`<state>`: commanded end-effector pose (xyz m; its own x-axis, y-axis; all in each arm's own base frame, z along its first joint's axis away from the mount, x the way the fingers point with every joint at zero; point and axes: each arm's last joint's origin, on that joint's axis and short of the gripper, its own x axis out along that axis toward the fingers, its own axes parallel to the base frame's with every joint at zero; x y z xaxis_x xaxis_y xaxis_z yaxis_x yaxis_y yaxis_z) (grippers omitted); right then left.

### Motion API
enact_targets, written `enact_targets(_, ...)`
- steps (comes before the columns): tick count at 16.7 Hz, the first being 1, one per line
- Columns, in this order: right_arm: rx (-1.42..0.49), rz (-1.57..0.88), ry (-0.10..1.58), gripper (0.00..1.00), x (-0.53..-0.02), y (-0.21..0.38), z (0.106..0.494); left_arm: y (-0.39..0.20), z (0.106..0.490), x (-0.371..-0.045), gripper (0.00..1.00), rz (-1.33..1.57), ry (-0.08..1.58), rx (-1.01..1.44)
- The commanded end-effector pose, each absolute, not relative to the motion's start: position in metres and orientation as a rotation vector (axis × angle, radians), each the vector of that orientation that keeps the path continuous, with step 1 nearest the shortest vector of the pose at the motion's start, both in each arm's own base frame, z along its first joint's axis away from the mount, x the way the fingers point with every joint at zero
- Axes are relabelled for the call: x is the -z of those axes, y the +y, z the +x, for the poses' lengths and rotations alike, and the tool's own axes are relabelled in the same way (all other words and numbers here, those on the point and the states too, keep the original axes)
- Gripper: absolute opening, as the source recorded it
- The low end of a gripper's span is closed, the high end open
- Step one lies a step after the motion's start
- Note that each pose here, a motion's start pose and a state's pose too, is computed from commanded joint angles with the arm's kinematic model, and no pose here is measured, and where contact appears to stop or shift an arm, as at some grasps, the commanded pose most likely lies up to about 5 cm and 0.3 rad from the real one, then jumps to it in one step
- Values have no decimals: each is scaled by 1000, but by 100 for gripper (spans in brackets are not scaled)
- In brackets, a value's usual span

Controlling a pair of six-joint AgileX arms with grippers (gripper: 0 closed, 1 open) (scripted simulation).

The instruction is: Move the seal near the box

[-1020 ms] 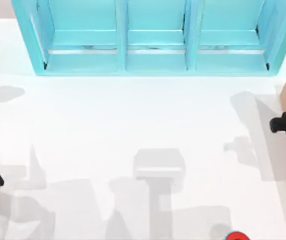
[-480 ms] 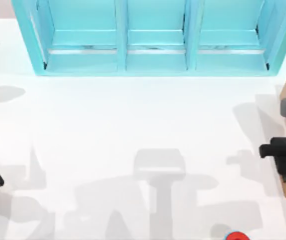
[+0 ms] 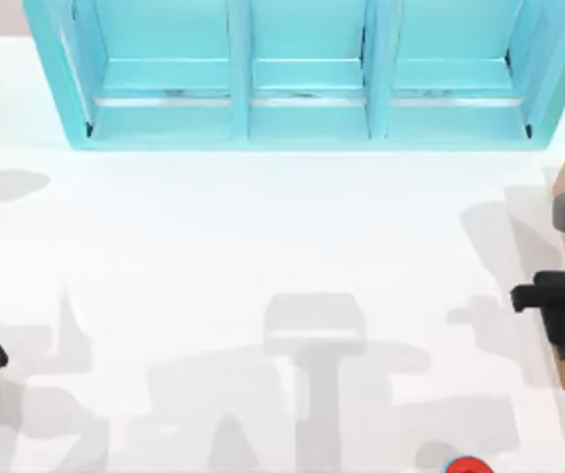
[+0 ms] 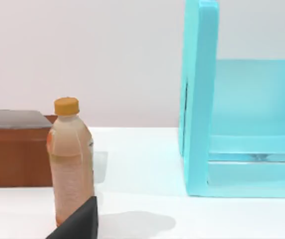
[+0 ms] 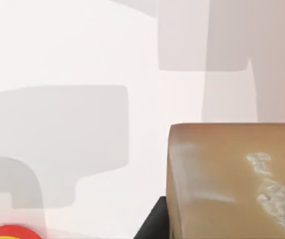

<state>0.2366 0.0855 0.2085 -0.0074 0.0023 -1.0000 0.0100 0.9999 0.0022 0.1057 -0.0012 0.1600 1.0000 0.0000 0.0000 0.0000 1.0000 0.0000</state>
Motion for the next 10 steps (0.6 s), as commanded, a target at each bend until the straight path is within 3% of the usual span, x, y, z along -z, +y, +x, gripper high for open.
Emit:
enact_targets(8,6,10,1578,98,-209,85,237,-1,106,-160,100,0,0,0)
enact_targets(10,6,10,1578,100,-209,85,237,-1,106,-160,100,0,0,0)
